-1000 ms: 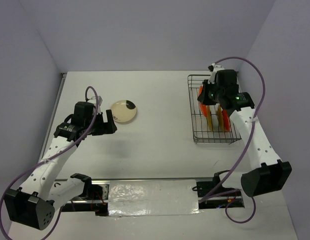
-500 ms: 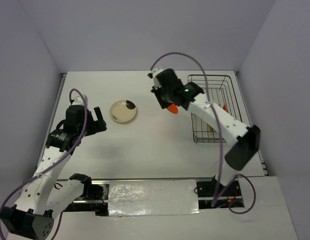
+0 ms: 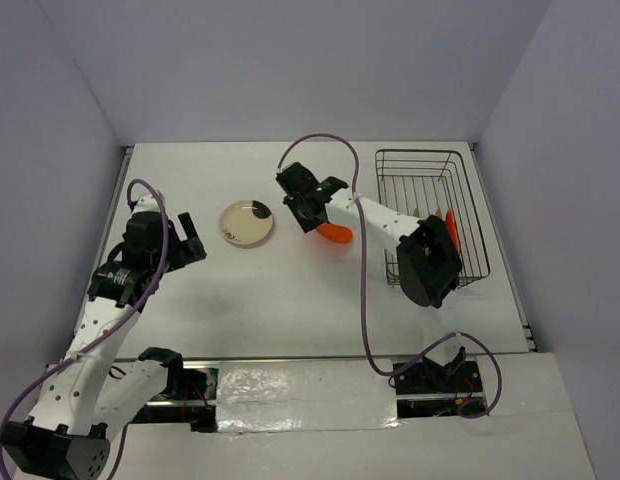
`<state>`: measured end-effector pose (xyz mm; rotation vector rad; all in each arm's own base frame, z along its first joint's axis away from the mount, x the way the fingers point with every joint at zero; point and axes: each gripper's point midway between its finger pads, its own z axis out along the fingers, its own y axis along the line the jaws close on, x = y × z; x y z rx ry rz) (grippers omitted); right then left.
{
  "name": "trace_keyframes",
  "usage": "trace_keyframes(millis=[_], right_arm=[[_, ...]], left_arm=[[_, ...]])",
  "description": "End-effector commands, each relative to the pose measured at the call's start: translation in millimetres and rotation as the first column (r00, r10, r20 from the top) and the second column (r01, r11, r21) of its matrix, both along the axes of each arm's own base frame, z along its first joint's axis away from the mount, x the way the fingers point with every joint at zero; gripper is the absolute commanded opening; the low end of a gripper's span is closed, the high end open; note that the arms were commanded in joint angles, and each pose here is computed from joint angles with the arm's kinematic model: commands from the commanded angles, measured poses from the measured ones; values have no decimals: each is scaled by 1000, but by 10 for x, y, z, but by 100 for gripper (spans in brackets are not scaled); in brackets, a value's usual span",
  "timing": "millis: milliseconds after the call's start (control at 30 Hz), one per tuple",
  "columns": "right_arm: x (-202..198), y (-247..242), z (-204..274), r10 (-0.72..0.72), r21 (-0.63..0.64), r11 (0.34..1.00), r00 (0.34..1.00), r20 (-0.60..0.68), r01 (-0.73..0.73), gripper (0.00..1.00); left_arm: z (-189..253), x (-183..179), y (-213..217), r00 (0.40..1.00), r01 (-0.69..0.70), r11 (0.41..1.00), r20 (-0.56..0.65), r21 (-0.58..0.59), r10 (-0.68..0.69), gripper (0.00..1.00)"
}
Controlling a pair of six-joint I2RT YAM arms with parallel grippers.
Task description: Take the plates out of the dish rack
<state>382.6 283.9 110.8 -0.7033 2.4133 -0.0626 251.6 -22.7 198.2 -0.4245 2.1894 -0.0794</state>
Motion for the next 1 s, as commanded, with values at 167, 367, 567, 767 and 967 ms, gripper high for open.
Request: trace_keyframes(millis=[167, 367, 567, 767, 967], right_arm=[[15, 93, 557, -55, 129, 991, 994, 89, 43, 100], [-180, -775, 1240, -311, 304, 919, 935, 171, 250, 100], [-456, -1926, 1195, -524, 409, 803, 841, 138, 433, 83], [-578, -2442, 1044, -592, 399, 757, 802, 82, 518, 64], [-554, -2460, 803, -569, 387, 762, 822, 19, 519, 60]], left_arm=[[61, 22, -2, 999, 5, 1000, 34, -7, -5, 100], [56, 16, -23, 999, 16, 1000, 37, -13, -15, 100], [42, 14, -72, 998, 40, 999, 39, -22, -40, 100], [-13, 31, -140, 997, 73, 997, 14, -25, -72, 99], [-6, 13, -198, 996, 93, 995, 18, -21, -93, 100]])
